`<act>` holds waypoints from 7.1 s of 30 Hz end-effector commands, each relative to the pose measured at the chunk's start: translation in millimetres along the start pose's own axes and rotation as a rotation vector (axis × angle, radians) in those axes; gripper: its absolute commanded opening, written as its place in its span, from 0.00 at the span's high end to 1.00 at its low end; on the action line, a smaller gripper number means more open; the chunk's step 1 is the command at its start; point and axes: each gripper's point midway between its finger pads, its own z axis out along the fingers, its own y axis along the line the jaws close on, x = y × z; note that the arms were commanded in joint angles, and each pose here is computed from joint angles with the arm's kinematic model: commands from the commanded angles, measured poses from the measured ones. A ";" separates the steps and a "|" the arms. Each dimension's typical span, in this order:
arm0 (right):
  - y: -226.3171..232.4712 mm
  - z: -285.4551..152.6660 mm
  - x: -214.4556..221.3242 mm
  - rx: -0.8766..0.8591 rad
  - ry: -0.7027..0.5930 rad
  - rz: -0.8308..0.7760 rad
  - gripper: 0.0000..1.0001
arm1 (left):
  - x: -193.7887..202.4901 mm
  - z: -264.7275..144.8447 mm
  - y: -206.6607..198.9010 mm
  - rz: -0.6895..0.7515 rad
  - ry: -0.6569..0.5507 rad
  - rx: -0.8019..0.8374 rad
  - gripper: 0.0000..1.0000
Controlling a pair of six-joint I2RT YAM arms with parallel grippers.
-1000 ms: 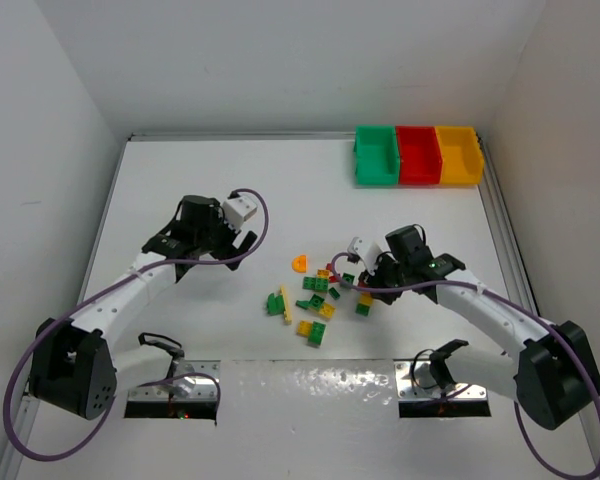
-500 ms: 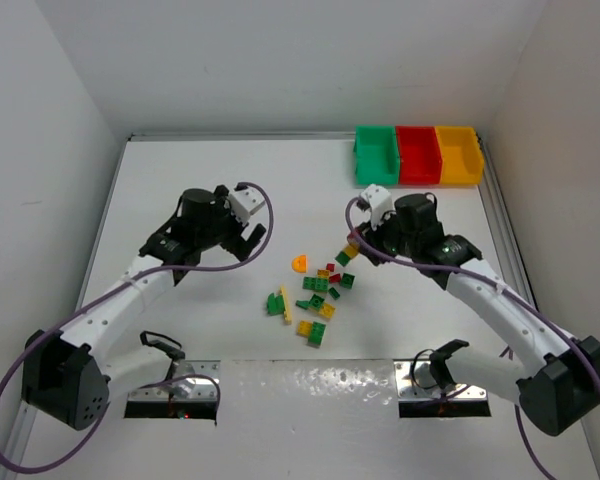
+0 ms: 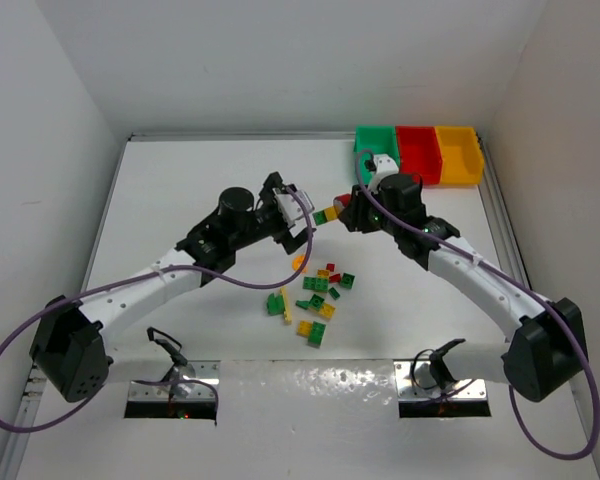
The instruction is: Sort the legos into containers by color
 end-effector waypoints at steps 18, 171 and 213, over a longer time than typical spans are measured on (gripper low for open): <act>62.5 5.1 -35.3 -0.127 -0.141 0.086 1.00 | 9.8 36.0 -21.7 0.221 -0.079 0.120 0.16; 100.7 -4.2 13.7 -0.723 -0.145 -0.942 0.24 | 3.4 -10.2 -32.4 0.186 -0.095 0.426 1.00; 108.0 1.7 12.3 -0.666 -0.167 -0.917 1.00 | 10.7 -24.5 -4.9 0.243 0.033 0.258 0.00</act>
